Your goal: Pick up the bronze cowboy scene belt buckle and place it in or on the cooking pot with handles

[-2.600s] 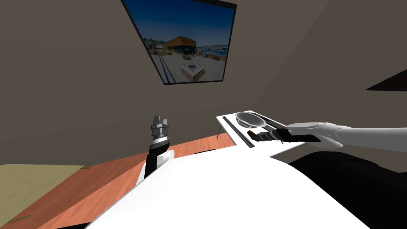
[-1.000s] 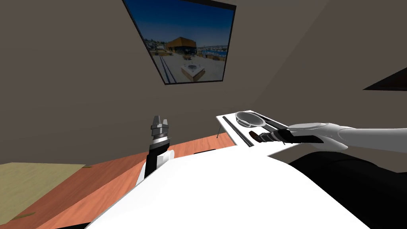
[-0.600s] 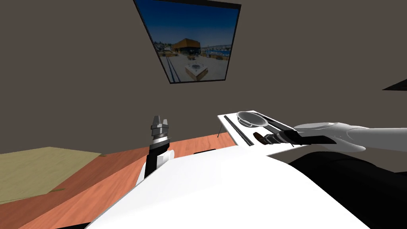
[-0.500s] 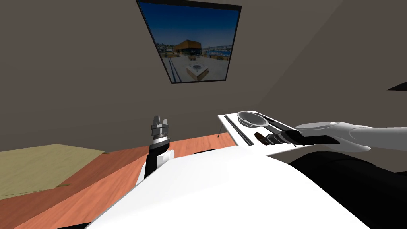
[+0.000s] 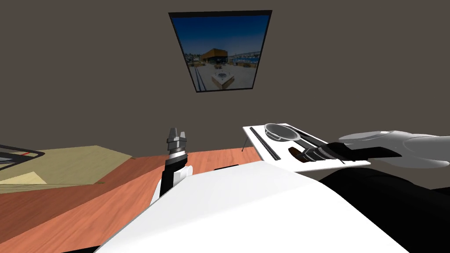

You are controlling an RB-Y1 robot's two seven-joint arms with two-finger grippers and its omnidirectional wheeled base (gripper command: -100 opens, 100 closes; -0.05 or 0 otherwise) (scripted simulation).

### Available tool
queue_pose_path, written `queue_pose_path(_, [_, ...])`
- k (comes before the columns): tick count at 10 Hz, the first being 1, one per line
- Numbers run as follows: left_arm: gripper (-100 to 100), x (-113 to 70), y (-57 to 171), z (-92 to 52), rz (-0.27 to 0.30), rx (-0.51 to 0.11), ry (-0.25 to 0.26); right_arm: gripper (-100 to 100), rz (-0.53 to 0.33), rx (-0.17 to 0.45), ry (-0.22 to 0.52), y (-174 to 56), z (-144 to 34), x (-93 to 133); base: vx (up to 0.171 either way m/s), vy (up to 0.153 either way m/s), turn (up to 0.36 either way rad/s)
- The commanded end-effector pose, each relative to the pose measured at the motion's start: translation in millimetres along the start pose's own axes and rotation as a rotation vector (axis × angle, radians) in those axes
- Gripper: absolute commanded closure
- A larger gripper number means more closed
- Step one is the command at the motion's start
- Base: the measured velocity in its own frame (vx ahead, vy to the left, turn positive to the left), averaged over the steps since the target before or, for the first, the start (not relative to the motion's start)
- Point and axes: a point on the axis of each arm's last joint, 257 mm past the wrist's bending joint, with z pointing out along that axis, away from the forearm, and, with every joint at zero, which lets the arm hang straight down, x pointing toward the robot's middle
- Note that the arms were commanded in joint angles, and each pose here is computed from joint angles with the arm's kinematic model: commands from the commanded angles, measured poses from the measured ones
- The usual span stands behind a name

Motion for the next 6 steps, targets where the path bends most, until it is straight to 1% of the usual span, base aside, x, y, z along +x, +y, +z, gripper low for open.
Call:
queue_pose_path(1, [0, 0.0, 0, 0.0, 0.000, 0.000, 0.000, 100, -0.008, 0.004, 0.020, -7, -9.9, 5, -0.073, -0.013, 0.115])
queue_pose_path(4, [0, 0.0, 0, 0.0, 0.000, 0.000, 0.000, 100, -0.015, 0.018, 0.048, -21, -28.6, 10, -0.067, 0.008, 0.120])
queue_pose_path(5, [0, 0.0, 0, 0.0, 0.000, 0.000, 0.000, 100, -0.015, 0.030, 0.057, -30, -40.3, 9, -0.062, 0.014, 0.169])
queue_pose_path(6, [0, 0.0, 0, 0.0, 0.000, 0.000, 0.000, 100, -0.015, 0.030, 0.057, -30, -40.3, 9, -0.039, 0.004, 0.063])
